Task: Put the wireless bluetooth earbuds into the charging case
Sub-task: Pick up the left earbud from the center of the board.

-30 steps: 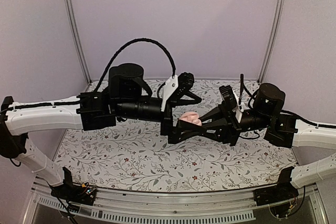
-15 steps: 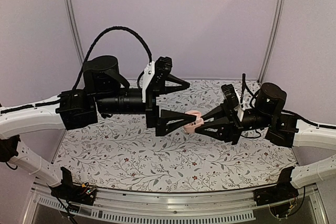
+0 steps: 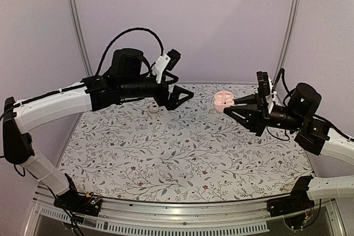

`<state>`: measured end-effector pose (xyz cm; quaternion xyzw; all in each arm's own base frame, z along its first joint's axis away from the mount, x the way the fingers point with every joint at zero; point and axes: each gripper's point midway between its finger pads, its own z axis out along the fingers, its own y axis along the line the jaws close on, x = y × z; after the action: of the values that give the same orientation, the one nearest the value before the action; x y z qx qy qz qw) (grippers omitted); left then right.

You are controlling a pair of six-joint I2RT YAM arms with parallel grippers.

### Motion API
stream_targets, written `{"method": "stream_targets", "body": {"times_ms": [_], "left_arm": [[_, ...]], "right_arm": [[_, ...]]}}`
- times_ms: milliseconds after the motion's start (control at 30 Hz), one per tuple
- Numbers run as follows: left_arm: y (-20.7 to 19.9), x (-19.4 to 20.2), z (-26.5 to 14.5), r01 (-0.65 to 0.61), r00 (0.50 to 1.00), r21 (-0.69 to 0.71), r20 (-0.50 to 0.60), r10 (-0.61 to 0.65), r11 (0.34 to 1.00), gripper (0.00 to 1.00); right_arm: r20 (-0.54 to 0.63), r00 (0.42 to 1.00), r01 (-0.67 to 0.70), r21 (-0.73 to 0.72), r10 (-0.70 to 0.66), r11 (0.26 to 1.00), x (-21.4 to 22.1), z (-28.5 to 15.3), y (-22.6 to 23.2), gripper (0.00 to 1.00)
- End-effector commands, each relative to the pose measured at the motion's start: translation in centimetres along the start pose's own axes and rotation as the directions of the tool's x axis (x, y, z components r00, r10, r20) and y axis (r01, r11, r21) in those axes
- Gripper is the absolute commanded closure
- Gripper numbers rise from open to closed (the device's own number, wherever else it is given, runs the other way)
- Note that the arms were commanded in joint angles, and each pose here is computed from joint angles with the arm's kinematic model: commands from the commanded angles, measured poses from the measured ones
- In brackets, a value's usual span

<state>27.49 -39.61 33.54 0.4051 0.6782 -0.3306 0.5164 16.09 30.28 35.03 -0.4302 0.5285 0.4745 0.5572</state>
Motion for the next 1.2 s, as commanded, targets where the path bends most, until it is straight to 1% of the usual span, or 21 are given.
{"method": "stream_targets", "body": {"times_ms": [0, 100, 167, 300, 367, 400, 500, 567, 633, 800, 967, 1067, 1167], "left_arm": [[3.7, 8.4, 3.0, 0.085, 0.952, -0.052, -0.291, -0.096, 0.995, 0.0], [3.8, 12.2, 4.9, 0.076, 0.913, -0.024, -0.4, -0.08, 0.997, 0.0], [3.2, 14.5, 5.9, 0.088, 0.891, 0.016, -0.448, -0.072, 0.996, 0.04], [3.0, 18.4, 7.5, 0.122, 0.857, 0.02, -0.507, -0.095, 0.992, 0.1], [3.3, 19.8, 8.2, 0.149, 0.841, -0.008, -0.524, -0.131, 0.989, 0.13], [3.4, 20.4, 8.5, 0.182, 0.832, -0.037, -0.527, -0.174, 0.983, 0.14], [4.1, 21.8, 9.1, 0.194, 0.824, -0.103, -0.522, -0.219, 0.975, 0.12], [4.6, 23.1, 9.4, 0.191, 0.799, -0.155, -0.549, -0.245, 0.969, 0.11], [4.6, 24.3, 9.8, 0.17, 0.785, -0.185, -0.569, -0.247, 0.968, 0.08], [4.2, 25.3, 11.2, 0.179, 0.772, -0.207, -0.576, -0.268, 0.962, 0.08], [3.6, 26.2, 11.8, 0.146, 0.77, -0.209, -0.59, -0.244, 0.967, 0.05], [3.7, 27.4, 12.0, 0.135, 0.757, -0.209, -0.609, -0.237, 0.969, 0.04], [4.1, 28.1, 11.7, 0.096, 0.742, -0.226, -0.633, -0.221, 0.969, 0.04]], "right_arm": [[-0.01, 0.998, -0.056, 0.179, 0.059, 0.982, 1.2, -2.3, -3.1, 1.0], [-0.011, 0.996, -0.081, 0.237, 0.086, 0.968, 1.8, -3.4, -3.8, 1.0], [-0.02, 0.995, -0.086, 0.259, 0.095, 0.962, 2.2, -3.7, -4.2, 1.0], [-0.03, 0.995, -0.087, 0.276, 0.099, 0.957, 2.6, -3.9, -4.5, 1.0], [-0.034, 0.995, -0.084, 0.279, 0.098, 0.957, 2.8, -4.0, -4.5, 1.0], [-0.036, 0.995, -0.083, 0.281, 0.097, 0.956, 2.9, -4.1, -4.5, 1.0], [-0.039, 0.995, -0.082, 0.277, 0.096, 0.957, 3.2, -4.2, -4.3, 1.0], [-0.042, 0.994, -0.088, 0.265, 0.102, 0.96, 3.4, -4.1, -4.2, 1.0], [-0.051, 0.992, -0.095, 0.251, 0.112, 0.963, 3.7, -3.8, -4.1, 1.0], [-0.06, 0.991, -0.104, 0.249, 0.123, 0.963, 4.0, -3.6, -4.3, 1.0], [-0.065, 0.99, -0.103, 0.265, 0.125, 0.959, 4.0, -3.5, -4.7, 1.0], [-0.064, 0.991, -0.099, 0.274, 0.121, 0.957, 3.8, -3.5, -4.8, 1.0], [-0.064, 0.991, -0.093, 0.279, 0.115, 0.956, 3.6, -3.6, -4.9, 1.0]]}}
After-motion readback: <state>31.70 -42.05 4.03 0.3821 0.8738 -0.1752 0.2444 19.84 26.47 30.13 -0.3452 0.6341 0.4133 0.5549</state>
